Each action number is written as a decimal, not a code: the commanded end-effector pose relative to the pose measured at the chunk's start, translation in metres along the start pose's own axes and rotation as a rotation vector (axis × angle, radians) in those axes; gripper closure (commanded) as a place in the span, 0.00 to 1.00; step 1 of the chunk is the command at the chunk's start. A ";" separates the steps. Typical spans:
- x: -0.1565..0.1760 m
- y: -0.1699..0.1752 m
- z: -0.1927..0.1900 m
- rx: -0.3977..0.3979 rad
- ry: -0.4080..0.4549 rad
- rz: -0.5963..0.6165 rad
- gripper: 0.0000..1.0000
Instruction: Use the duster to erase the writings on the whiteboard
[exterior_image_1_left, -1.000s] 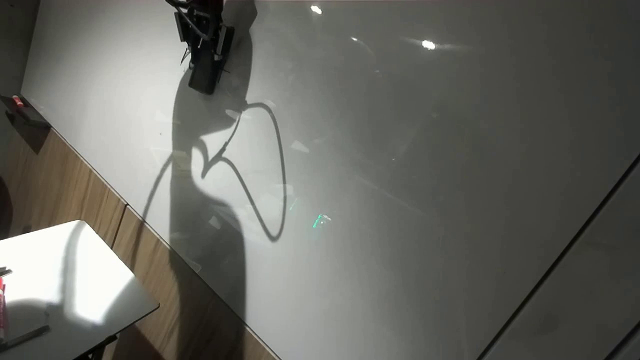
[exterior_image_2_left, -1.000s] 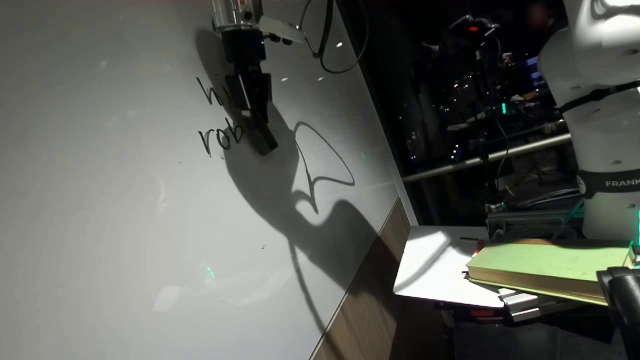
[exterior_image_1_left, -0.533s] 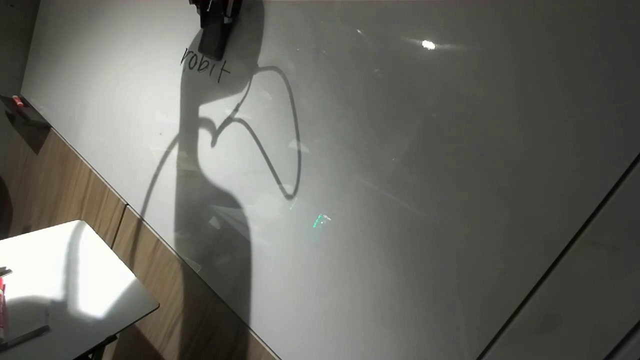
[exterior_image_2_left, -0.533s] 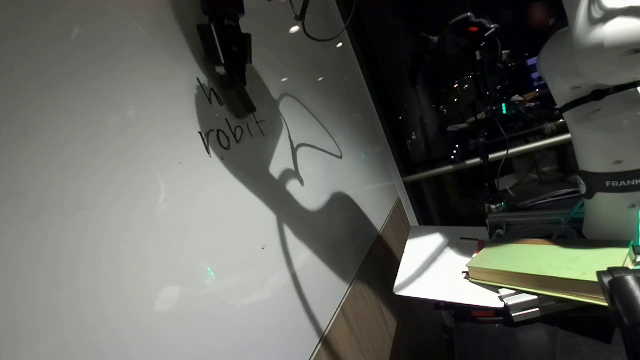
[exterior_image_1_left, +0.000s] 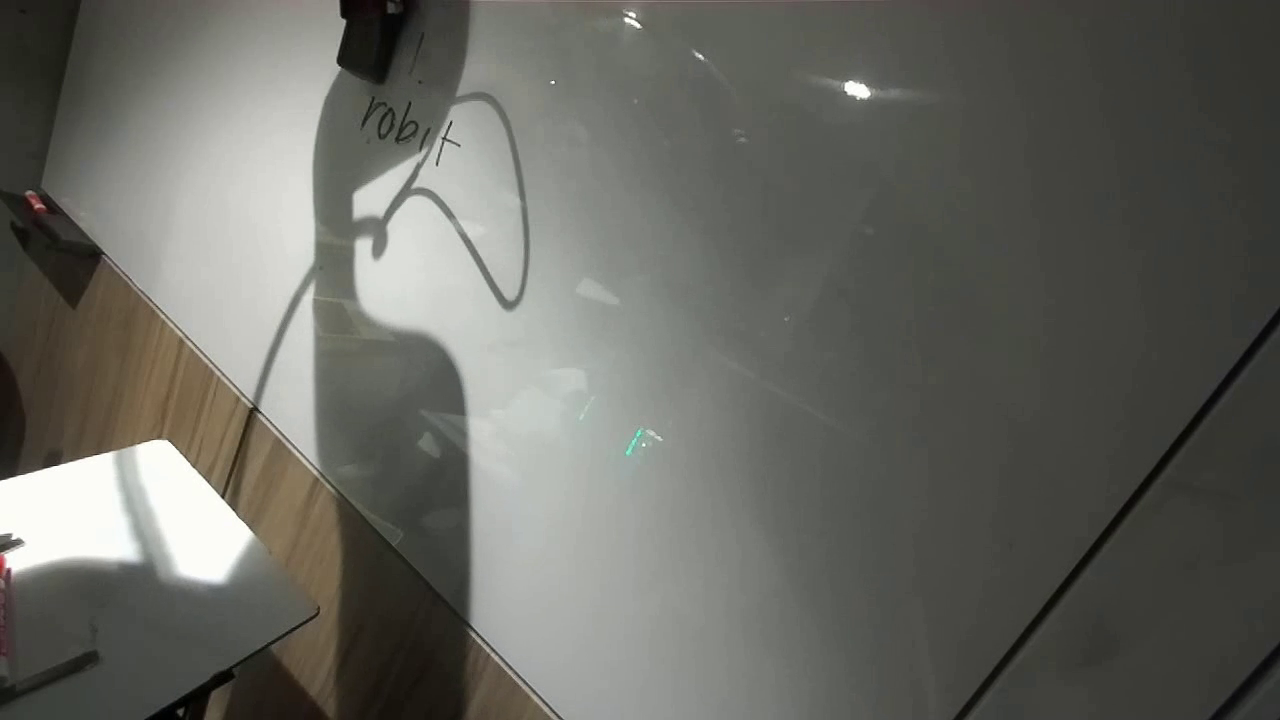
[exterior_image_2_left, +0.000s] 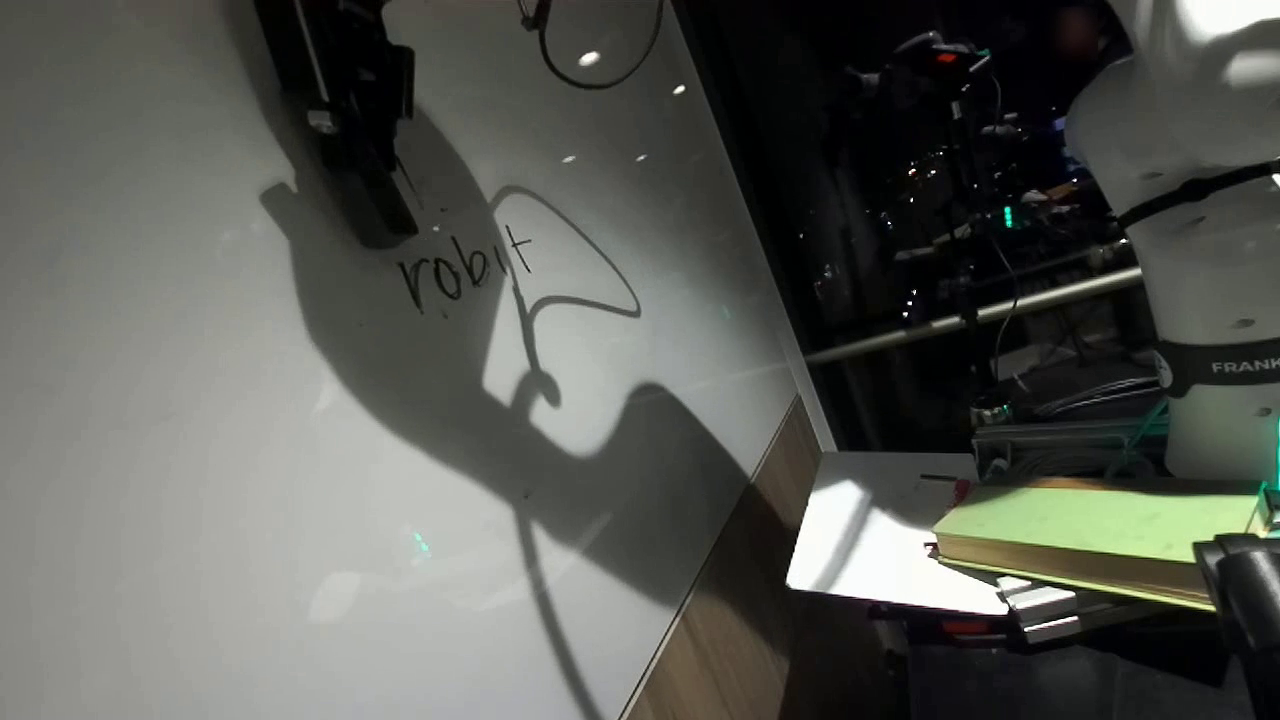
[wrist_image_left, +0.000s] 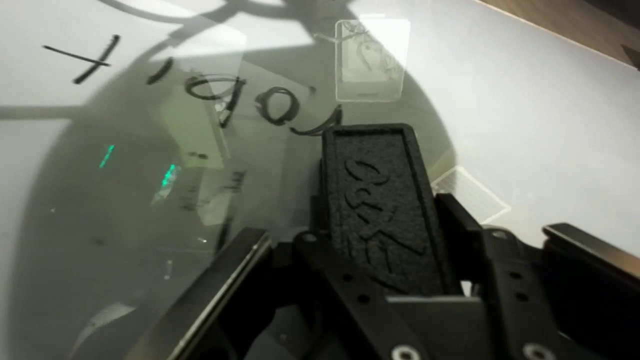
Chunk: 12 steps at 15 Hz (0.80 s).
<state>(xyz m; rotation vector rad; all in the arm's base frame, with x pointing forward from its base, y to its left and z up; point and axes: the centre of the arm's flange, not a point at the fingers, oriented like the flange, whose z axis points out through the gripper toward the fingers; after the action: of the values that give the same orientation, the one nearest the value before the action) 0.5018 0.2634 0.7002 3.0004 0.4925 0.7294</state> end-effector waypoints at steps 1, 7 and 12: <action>0.013 -0.025 0.022 0.007 0.007 -0.022 0.70; 0.014 0.023 0.047 -0.051 -0.023 -0.017 0.70; 0.013 0.090 0.048 -0.117 -0.071 0.017 0.70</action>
<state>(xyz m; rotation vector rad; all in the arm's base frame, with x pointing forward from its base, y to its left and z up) 0.5221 0.2481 0.6643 2.9854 0.4732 0.5638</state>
